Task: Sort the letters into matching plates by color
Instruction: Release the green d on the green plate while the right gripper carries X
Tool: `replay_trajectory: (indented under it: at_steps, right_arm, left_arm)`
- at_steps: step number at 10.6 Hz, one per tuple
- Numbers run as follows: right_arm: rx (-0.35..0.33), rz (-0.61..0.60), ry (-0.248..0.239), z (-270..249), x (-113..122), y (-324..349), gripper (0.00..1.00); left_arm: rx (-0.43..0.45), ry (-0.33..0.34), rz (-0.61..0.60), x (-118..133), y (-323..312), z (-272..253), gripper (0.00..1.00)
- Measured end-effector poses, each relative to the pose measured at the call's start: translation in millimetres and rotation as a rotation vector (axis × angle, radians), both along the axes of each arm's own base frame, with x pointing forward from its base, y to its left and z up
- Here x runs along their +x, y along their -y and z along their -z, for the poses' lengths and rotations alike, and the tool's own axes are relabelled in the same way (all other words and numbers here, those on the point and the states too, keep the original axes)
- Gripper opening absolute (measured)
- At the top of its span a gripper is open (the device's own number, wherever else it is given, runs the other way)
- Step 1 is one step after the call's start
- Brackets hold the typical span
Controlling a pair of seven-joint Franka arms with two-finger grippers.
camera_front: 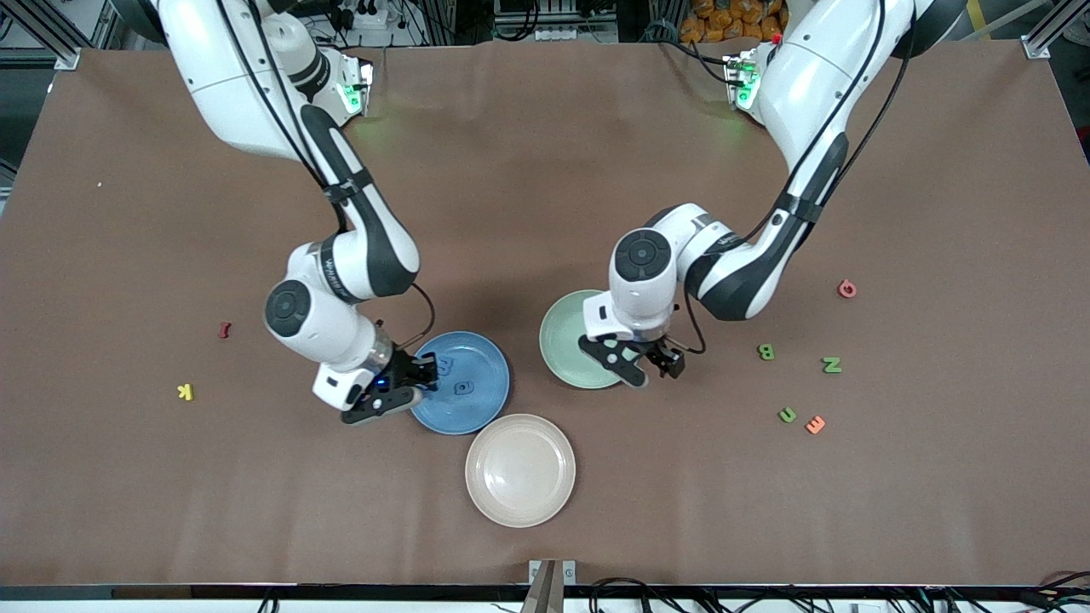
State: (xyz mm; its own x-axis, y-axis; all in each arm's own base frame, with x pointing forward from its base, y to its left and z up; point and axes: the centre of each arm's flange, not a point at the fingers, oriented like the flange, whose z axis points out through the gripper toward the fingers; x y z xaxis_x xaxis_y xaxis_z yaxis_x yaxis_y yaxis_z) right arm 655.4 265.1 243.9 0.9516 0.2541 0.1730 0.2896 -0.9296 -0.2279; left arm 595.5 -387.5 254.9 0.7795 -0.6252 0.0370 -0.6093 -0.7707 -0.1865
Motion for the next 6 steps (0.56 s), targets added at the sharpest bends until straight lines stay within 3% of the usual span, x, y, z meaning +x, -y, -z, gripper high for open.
replay_trajectory:
  at_steps: [1, 4, 6]
  right_arm:
    - [0.013, -0.017, -0.003, 3.7, -3.8, -20.1, 0.33]
    - [0.035, -0.029, 0.011, 13.0, -14.5, -62.8, 0.33]
    - [0.046, -0.025, 0.019, 15.3, -14.7, -75.1, 0.36]
  left_arm:
    - [-0.008, 0.019, -0.045, 6.8, -6.2, -8.9, 1.0]
    - [-0.091, -0.042, -0.301, 37.4, -65.1, -45.6, 1.0]
    - [-0.104, -0.032, -0.422, 52.5, -103.7, -71.0, 1.0]
